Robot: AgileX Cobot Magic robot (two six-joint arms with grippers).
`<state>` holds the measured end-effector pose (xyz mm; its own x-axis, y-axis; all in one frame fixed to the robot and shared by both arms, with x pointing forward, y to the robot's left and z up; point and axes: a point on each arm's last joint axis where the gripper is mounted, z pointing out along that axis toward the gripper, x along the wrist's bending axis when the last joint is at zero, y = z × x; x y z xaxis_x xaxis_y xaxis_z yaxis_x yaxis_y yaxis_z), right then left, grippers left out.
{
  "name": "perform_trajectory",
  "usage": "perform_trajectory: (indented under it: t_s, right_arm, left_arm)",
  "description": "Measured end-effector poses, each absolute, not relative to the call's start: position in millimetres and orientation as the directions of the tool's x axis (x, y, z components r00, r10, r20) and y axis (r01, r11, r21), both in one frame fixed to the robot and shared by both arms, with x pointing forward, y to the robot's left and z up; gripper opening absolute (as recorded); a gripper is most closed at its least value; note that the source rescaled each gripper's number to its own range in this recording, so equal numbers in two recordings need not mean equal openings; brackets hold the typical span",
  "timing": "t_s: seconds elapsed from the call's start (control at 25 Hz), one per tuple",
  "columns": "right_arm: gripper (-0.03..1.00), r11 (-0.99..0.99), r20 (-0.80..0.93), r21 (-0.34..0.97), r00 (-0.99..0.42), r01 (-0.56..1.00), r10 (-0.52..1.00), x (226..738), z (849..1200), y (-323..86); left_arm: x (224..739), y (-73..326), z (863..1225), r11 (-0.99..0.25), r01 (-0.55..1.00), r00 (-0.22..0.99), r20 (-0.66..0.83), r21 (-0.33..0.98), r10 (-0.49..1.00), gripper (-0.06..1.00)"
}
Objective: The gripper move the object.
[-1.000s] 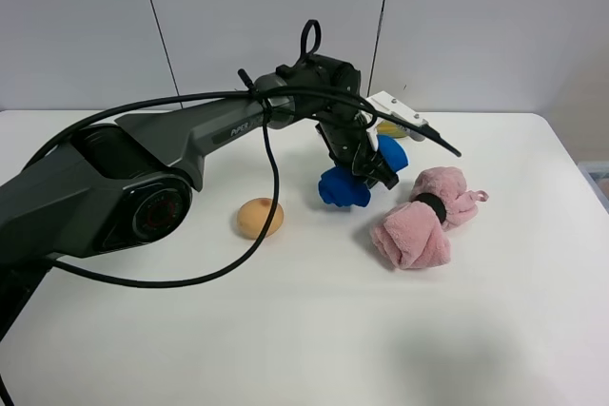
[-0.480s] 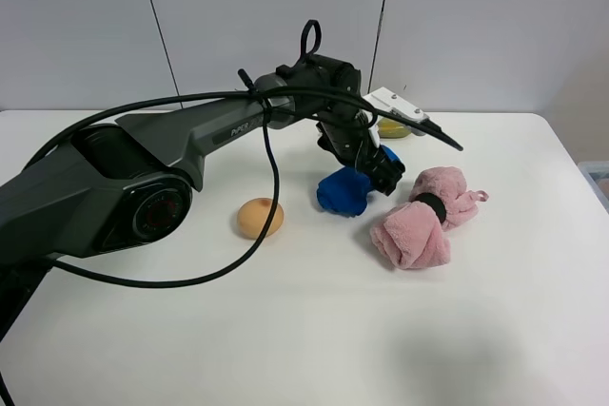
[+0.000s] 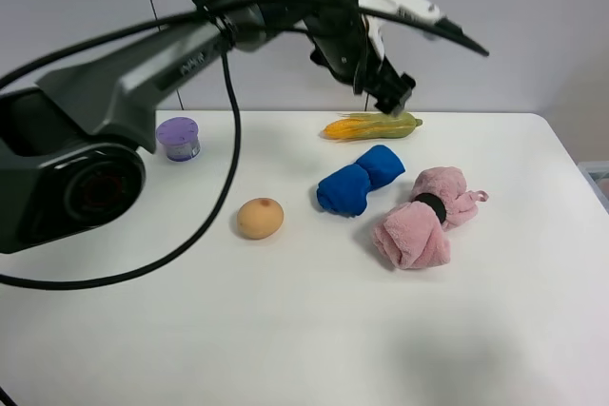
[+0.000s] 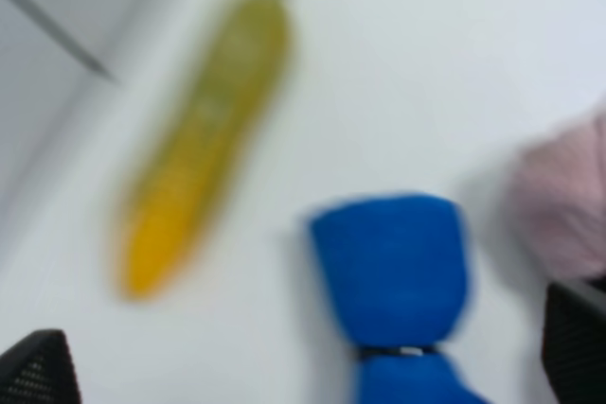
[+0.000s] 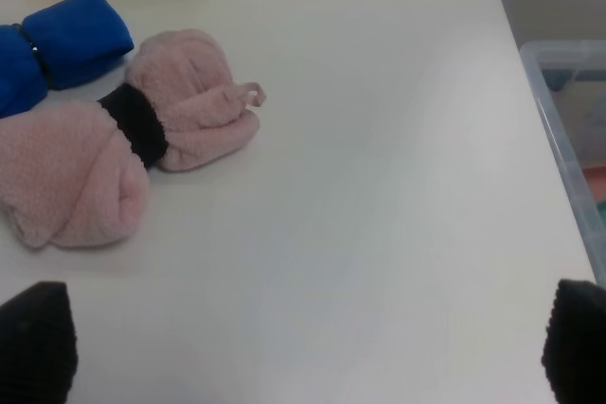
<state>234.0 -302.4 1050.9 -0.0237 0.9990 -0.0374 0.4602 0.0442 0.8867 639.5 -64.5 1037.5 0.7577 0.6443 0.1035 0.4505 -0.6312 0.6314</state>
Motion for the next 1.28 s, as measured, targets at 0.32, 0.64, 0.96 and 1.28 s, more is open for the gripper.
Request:
perform_trajectory:
  t_s: [0.32, 0.64, 0.96, 1.28]
  right_arm:
    - [1.00, 0.044, -0.037, 0.887, -0.024, 0.460, 0.999, 234.0, 1050.9, -302.4]
    - [1.00, 0.044, -0.037, 0.887, -0.024, 0.460, 0.999, 234.0, 1050.9, -302.4]
    - [1.00, 0.044, -0.037, 0.887, -0.024, 0.460, 0.999, 234.0, 1050.9, -302.4]
    - [1.00, 0.044, -0.037, 0.887, -0.024, 0.460, 0.999, 234.0, 1050.9, -302.4]
  left_arm:
    - [657.6, 25.1, 1142.4, -0.570, 0.406, 0.561, 0.297, 0.714, 0.773, 0.99]
    - [692.5, 132.3, 1155.7, -0.490, 0.576, 0.351, 0.344, 0.654, 0.871, 0.99]
    - [679.8, 247.5, 1211.2, -0.325, 0.631, 0.082, 0.357, 0.704, 0.931, 0.99]
    - [635.2, 309.6, 1269.0, -0.188, 0.562, -0.103, 0.293, 0.805, 0.950, 0.99]
